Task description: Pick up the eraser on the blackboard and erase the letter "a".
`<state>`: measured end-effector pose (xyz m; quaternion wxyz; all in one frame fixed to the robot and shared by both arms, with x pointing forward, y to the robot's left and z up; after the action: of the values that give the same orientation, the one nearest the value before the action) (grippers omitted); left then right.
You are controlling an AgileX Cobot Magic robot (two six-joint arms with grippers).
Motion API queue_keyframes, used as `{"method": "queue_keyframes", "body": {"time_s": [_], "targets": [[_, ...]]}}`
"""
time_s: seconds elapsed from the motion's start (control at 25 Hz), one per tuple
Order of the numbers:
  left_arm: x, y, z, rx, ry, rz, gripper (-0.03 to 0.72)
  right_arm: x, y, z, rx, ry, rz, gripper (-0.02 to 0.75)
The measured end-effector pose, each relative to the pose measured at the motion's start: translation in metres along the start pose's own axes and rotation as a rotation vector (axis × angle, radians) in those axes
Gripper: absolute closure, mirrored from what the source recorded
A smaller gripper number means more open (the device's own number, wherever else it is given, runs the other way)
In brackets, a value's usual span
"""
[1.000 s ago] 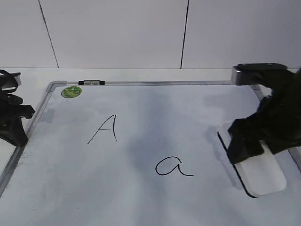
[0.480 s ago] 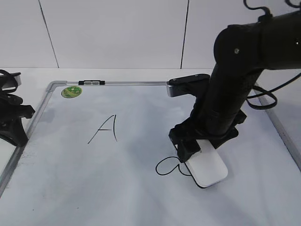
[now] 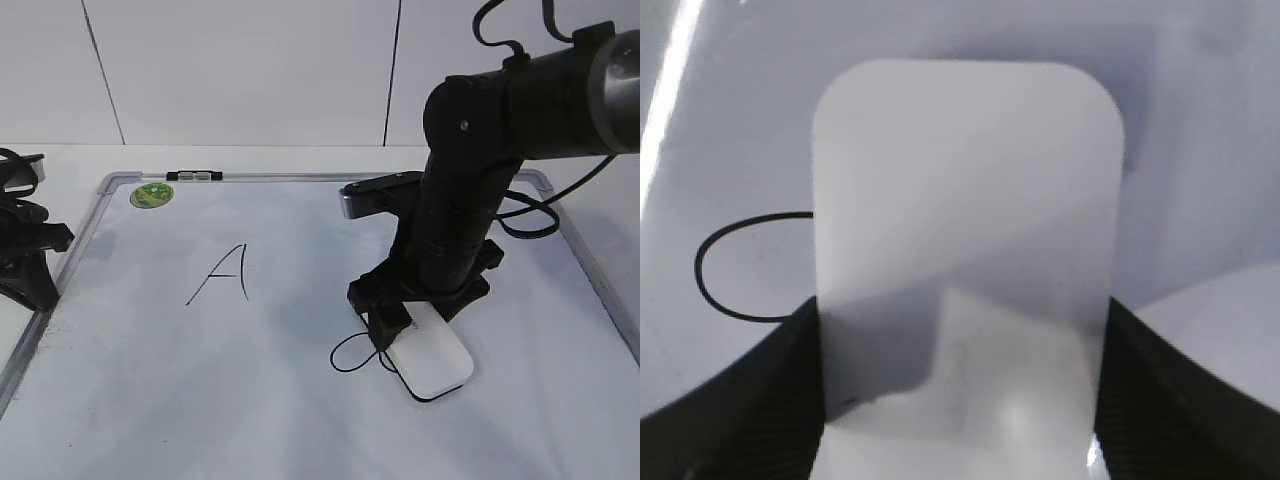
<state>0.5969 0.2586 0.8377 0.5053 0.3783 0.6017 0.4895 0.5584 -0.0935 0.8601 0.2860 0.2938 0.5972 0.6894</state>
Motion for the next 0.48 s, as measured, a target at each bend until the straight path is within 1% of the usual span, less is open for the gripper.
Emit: {"method": "queue_keyframes", "body": {"time_s": [0.12, 0.24, 0.32, 0.48], "targets": [[0.000, 0.000, 0.000, 0.000, 0.000, 0.000, 0.659, 0.003, 0.000, 0.001, -0.002, 0.015, 0.014, 0.164], [0.000, 0.000, 0.000, 0.000, 0.001, 0.000, 0.657, 0.014, -0.002, 0.004, -0.002, 0.069, 0.012, 0.164], [0.001, 0.000, 0.000, 0.000, 0.000, 0.002, 0.657, 0.031, -0.005, 0.008, -0.008, 0.120, 0.013, 0.164], [0.000, 0.000, 0.000, 0.000, -0.001, 0.002, 0.656, 0.075, -0.009, 0.013, -0.014, 0.238, 0.025, 0.164]]}}
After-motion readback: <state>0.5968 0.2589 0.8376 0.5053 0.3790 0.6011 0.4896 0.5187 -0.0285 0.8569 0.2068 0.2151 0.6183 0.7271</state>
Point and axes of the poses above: a point on each arm's last joint axis where the gripper is mounted, y pointing back along that axis away from the gripper, x along the wrist's bending axis when the last joint is at zero, z = x × y, the point moved 9 cm from there along -y, pointing out along that axis toward the gripper, and after that the axes turned 15 degrees about y, right-handed, at the moved point
